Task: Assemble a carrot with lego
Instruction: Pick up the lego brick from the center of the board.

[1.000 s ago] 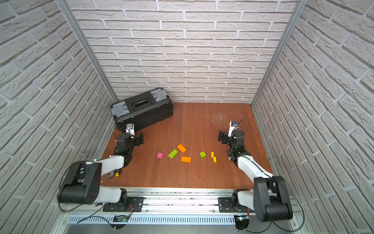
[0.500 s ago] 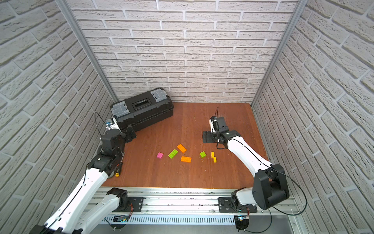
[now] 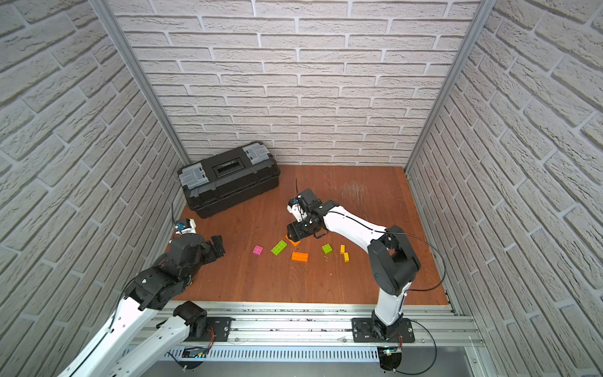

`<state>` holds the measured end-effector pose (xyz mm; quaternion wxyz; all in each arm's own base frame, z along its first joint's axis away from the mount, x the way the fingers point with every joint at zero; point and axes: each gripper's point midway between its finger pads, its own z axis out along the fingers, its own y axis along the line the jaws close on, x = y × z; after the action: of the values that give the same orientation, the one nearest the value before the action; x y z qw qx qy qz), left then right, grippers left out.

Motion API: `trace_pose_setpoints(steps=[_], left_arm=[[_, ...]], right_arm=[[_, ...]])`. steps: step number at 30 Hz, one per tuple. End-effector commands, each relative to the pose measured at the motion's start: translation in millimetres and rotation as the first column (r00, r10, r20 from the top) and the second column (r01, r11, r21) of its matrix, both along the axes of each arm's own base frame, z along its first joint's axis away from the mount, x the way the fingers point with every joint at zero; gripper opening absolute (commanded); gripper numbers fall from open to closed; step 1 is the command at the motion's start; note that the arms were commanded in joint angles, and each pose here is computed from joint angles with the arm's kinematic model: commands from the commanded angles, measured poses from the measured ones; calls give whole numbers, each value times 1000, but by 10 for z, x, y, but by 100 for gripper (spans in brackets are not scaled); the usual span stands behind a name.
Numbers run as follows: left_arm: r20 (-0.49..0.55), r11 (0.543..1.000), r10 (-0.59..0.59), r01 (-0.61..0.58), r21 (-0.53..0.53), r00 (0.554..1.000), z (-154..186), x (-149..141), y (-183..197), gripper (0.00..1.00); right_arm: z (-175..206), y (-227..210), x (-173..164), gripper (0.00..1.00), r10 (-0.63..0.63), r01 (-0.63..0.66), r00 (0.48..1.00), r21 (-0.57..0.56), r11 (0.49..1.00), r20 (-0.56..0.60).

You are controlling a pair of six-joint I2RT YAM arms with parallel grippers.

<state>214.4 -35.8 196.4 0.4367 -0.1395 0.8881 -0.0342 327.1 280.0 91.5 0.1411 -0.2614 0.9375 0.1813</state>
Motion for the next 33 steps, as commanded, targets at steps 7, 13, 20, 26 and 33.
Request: trace_pose_setpoints(steps=[7,13,20,26,33], left_arm=[[-190,999,-25,17,-43,982,-401,-102,-202,98],[-297,987,8,-55,-150,955,-588,-78,-400,98],[-257,978,54,-103,-183,965,-407,-62,-349,98],[-247,985,41,-81,-154,968,-301,-30,-324,98],[-177,976,40,-76,-204,983,-244,-104,-262,98]], right_arm=[[-80,282,31,74,8,-8,1000,1,1000,-6],[-189,338,-52,74,35,-38,999,-78,996,-34],[-95,287,-292,73,-455,439,874,-124,890,-170],[6,616,-350,67,-580,572,798,-94,815,-167],[-183,705,-290,68,-660,637,731,-171,752,-174]])
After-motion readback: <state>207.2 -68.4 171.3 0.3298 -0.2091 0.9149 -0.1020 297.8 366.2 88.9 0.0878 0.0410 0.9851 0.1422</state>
